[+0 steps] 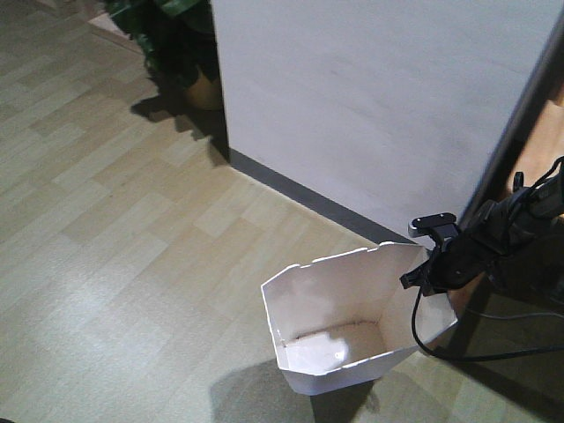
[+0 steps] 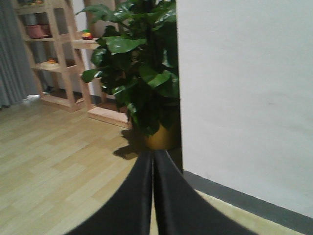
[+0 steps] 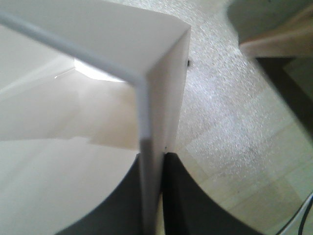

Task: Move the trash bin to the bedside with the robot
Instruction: 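Drive the base away from the desk toward the bed, holding the bin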

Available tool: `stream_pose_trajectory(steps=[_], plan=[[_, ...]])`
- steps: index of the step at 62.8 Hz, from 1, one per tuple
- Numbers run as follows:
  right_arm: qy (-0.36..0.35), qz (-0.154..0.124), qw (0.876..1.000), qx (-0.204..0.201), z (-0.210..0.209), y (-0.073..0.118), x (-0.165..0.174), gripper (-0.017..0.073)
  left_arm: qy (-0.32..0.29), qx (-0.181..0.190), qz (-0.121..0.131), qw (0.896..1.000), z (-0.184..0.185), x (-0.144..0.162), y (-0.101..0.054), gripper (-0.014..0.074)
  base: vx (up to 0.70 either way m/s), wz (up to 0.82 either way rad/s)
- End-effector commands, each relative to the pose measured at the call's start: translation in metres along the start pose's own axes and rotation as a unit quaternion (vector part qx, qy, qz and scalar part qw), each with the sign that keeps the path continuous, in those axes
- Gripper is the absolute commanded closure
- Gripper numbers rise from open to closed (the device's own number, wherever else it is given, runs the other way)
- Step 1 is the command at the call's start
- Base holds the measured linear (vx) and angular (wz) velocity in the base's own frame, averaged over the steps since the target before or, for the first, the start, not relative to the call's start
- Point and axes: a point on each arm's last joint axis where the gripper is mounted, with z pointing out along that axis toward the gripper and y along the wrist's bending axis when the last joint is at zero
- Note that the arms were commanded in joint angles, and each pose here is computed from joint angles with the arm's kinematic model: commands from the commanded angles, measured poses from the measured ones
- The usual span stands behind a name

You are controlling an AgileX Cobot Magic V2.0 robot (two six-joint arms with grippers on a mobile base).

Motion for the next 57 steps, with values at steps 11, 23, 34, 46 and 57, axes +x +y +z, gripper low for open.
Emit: stream_pose_trajectory(steps=[11,23,34,46,57], plan=[[-0.041,0.011,0.999,-0.004,-0.0324,0.0008,-0.0216,0.0564,-0.049,0.002,-0.004,0.999,-0.0019,-0.0138,-0.0005,0.06,0.05,0.39],[-0.041,0.011,0.999,-0.004,-0.0324,0.0008,-0.0216,0.0564,-0.049,0.002,-0.004,0.999,-0.0019,-0.0138,-0.0005,0.06,0.06,0.47],[-0.042,0.011,0.999,-0.004,-0.0324,0.0008,-0.0216,0.0564,-0.049,0.002,-0.004,0.999,-0.0019,-0.0138,-0.0005,0.06,0.07,0.54],[-0.042,0.011,0.999,-0.004,-0.0324,0.0008,-0.0216,0.0564,-0.049,0.002,-0.004,0.999,-0.0019,-0.0138,-0.0005,0.06,0.08,0.59],[-0.042,0.011,0.999,-0.004,-0.0324,0.0008,-0.0216,0.0564,-0.049,0.002,-0.004,0.999,-0.0019,-0.0138,-0.0005,0.06,0.09,0.6]])
